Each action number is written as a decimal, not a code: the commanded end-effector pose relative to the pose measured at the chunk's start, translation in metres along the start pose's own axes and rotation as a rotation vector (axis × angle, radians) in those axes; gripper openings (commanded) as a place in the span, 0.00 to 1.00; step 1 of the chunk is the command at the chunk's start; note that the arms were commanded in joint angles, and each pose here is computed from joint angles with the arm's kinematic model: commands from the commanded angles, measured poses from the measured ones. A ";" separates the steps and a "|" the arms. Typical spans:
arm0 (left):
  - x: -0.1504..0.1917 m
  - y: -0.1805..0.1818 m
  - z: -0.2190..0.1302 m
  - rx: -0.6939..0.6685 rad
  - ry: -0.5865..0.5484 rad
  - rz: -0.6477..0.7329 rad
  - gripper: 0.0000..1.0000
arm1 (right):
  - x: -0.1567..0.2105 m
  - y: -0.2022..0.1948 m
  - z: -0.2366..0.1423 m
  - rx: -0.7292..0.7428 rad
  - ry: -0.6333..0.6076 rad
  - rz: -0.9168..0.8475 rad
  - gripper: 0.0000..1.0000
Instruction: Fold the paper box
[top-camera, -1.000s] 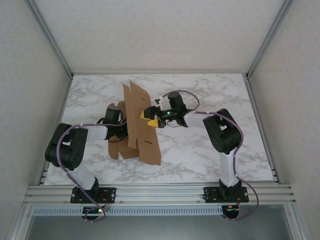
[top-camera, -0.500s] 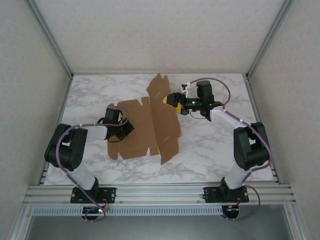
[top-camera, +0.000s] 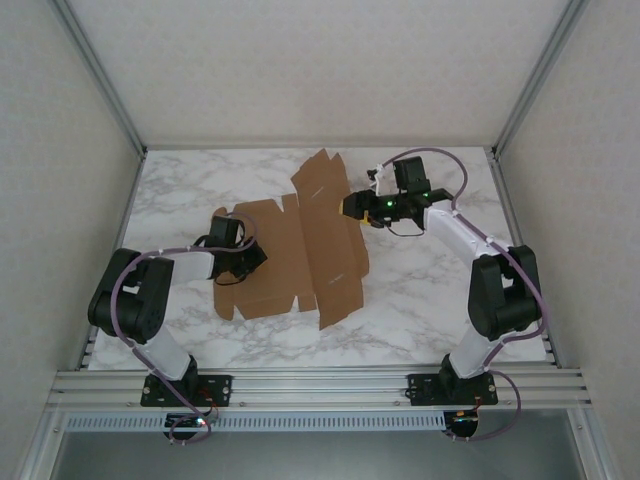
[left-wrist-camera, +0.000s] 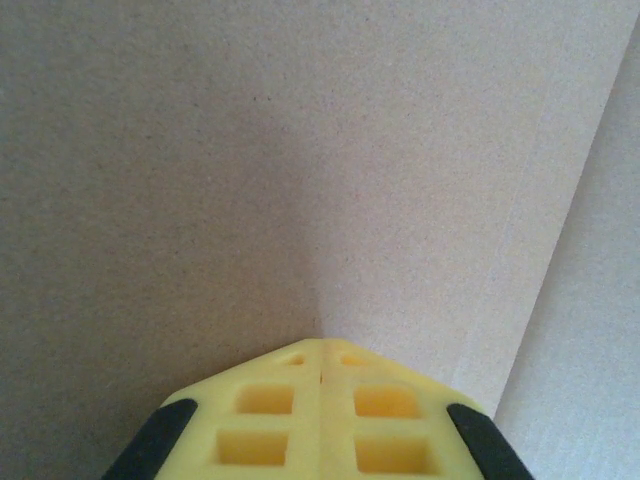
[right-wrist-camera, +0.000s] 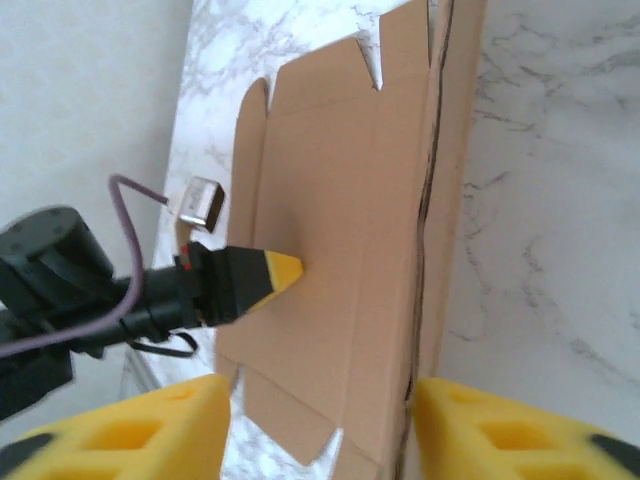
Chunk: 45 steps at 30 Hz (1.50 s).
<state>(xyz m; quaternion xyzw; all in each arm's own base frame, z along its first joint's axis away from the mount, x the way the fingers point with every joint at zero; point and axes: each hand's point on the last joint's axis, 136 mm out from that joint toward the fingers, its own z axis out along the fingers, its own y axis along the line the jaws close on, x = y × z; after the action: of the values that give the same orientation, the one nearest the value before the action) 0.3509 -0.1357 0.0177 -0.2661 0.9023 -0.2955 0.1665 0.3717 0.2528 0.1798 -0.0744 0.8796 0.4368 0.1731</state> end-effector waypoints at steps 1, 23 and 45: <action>0.001 0.012 -0.004 -0.064 -0.006 0.004 0.00 | -0.001 -0.015 0.003 0.068 0.026 -0.007 0.42; 0.002 0.011 -0.003 -0.056 -0.008 -0.004 0.00 | -0.002 -0.063 0.009 1.083 0.187 -0.515 0.13; 0.004 0.012 -0.004 -0.055 -0.008 -0.015 0.00 | 0.001 -0.038 0.054 1.383 0.179 -0.768 0.15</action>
<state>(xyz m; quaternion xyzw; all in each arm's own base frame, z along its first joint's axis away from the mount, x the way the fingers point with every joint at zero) 0.3512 -0.1318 0.0182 -0.2692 0.9035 -0.2857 0.1722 0.4011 0.2592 0.1071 -0.2884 0.8623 -0.3446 0.2333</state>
